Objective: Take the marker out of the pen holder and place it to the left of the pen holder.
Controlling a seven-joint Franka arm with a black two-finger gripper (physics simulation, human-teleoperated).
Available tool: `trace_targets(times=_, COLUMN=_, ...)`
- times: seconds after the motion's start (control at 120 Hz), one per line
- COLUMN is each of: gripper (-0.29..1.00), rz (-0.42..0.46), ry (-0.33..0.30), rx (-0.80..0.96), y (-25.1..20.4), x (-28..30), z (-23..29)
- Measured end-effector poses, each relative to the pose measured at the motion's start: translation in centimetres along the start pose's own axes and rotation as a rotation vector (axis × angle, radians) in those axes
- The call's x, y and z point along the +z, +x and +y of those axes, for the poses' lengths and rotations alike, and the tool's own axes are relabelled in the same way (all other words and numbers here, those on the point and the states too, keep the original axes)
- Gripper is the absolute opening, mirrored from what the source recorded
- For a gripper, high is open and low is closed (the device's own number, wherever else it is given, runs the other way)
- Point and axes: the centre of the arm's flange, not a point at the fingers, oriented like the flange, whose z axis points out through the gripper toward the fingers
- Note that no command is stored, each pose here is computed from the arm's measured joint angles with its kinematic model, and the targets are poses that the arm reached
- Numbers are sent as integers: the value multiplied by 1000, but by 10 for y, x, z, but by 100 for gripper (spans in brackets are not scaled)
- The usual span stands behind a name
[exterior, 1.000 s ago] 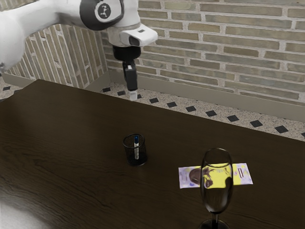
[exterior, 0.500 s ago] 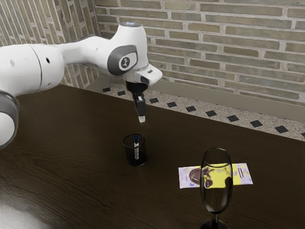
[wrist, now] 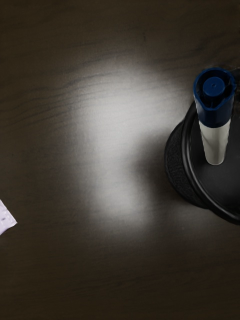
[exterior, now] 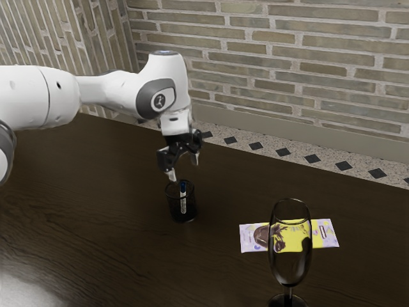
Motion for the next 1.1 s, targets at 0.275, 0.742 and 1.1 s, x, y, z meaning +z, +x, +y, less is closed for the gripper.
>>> trace_targets(times=0.275, gripper=53, rz=339, ry=8, rx=213, y=-29, x=29, z=10)
trace_targets(times=0.742, gripper=18, rz=443, ry=66, rx=523, y=-52, x=57, z=15)
trace_targets(times=1.1, gripper=-3, rz=385, ry=130, rx=586, y=-74, x=23, z=21)
